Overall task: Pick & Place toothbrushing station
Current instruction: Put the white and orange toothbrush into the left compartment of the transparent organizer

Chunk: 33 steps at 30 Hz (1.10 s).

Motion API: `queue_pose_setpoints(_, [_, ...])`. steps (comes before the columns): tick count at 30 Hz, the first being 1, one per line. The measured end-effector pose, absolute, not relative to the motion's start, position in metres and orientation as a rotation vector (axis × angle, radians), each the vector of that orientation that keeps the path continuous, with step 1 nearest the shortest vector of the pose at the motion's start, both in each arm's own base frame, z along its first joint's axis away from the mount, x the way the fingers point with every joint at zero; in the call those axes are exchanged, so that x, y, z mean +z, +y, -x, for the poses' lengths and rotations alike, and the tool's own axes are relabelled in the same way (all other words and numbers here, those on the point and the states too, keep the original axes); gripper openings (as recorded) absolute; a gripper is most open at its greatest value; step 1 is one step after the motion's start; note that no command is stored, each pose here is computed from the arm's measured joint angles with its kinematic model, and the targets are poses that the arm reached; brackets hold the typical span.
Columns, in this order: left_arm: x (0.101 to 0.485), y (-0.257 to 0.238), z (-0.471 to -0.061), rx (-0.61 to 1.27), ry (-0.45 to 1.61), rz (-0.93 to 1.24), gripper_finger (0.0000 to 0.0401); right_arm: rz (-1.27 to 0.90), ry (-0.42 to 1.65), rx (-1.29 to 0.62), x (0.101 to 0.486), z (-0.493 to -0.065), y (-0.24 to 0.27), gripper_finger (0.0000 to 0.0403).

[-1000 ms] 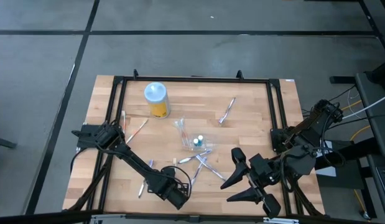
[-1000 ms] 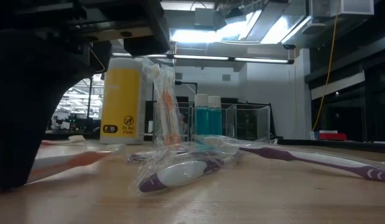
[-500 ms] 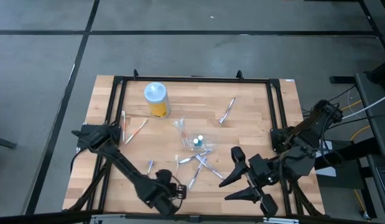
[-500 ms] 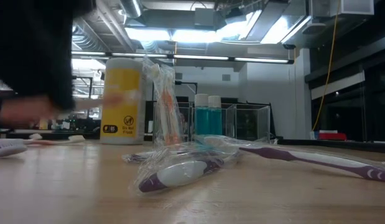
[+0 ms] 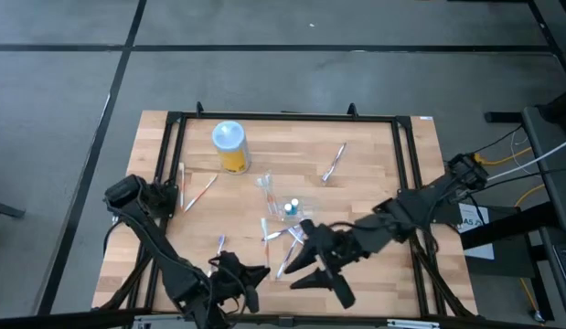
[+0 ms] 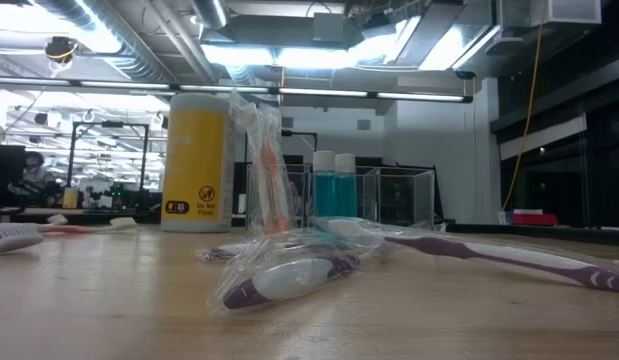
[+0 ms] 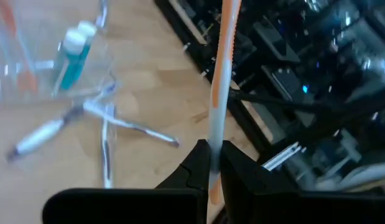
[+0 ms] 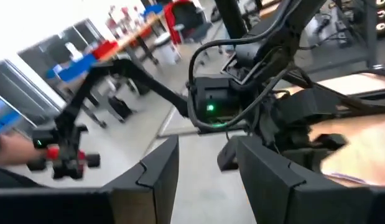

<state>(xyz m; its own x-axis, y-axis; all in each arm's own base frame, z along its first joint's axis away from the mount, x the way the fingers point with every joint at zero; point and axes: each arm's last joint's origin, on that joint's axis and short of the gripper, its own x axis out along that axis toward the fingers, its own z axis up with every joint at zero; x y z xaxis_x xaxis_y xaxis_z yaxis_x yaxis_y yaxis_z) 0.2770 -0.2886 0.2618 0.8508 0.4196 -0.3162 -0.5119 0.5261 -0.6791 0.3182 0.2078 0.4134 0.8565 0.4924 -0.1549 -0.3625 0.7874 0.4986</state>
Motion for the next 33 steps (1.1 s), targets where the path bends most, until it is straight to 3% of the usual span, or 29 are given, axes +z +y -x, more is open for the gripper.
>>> queue_pose_setpoints(9, [0.28,-0.296,-0.273,0.512,0.054,0.675,0.0014,-0.665,0.266,0.353,0.403,-0.35,0.186,0.0164])
queue_pose_setpoints(16, [0.282,-0.305,-0.263,0.491,0.036,0.627,0.0014,-0.702,0.248,0.239,0.401,-0.351,0.182,0.016])
queue_pose_setpoints(24, [0.283,-0.308,-0.261,0.469,0.06,0.595,0.0013,-0.71,0.276,0.217,0.389,-0.36,0.186,0.0126])
queue_pose_setpoints(33, [0.285,-0.309,-0.258,0.456,0.067,0.597,0.0013,-0.712,0.29,0.202,0.385,-0.362,0.187,0.0131])
